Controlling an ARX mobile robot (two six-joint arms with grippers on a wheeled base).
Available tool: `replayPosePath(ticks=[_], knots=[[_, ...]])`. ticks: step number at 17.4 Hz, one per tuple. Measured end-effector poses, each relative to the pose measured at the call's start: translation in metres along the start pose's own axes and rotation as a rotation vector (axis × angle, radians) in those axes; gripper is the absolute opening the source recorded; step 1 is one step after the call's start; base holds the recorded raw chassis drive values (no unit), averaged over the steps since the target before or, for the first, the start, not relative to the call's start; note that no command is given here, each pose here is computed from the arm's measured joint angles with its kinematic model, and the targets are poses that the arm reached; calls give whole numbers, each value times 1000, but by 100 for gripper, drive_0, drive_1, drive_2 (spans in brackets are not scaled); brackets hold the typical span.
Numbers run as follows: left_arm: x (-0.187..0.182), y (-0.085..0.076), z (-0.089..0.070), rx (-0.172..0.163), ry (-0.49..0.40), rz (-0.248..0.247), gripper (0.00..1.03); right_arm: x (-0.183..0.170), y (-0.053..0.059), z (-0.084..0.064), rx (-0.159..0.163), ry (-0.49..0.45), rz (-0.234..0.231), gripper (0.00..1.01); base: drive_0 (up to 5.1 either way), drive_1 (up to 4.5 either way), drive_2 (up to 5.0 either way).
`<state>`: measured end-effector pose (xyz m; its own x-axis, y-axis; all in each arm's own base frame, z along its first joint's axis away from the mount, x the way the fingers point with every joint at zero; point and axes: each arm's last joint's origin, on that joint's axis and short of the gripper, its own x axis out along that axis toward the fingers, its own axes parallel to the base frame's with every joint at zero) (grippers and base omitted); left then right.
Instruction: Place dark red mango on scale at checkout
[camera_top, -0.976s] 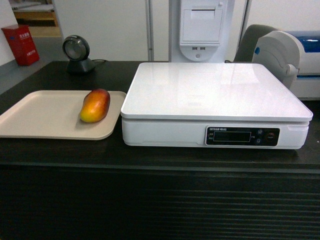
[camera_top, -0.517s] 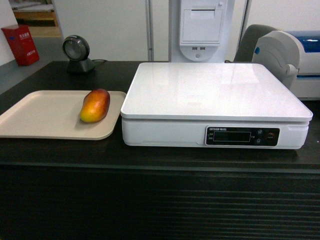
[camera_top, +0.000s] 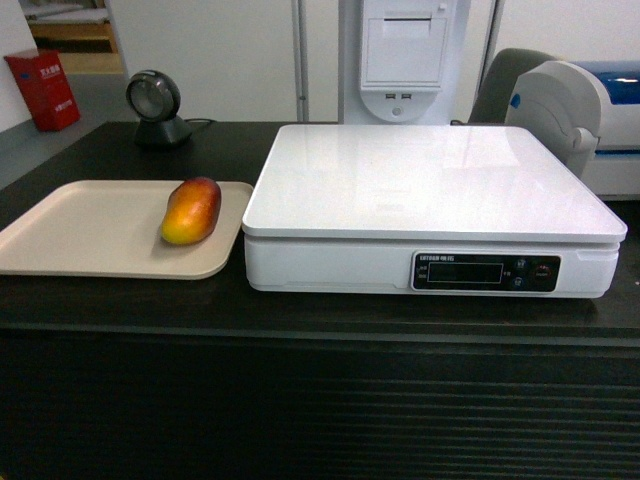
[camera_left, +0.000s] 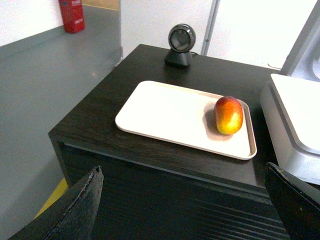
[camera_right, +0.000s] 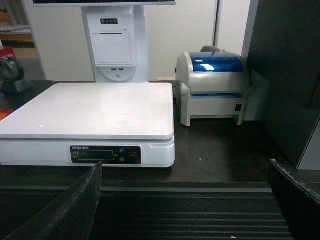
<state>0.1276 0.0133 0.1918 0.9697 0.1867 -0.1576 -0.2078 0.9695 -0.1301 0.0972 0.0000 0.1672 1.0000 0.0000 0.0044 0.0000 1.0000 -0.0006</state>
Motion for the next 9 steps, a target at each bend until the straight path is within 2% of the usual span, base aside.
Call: replayPosePath(ticks=[1,5,6,9], knots=[[10,0,2,9,5,-27,98,0,0,0,0,0,0,98,0,0,0],[76,-3,39,75,-55,-129,98,0,0,0,0,0,0,98,0,0,0],[97,-4,42,90,-36,-153,98,0,0,0,0,0,0,98,0,0,0],[167,-17,38,121,86,-207,98,0,0,0,0,0,0,98,0,0,0]])
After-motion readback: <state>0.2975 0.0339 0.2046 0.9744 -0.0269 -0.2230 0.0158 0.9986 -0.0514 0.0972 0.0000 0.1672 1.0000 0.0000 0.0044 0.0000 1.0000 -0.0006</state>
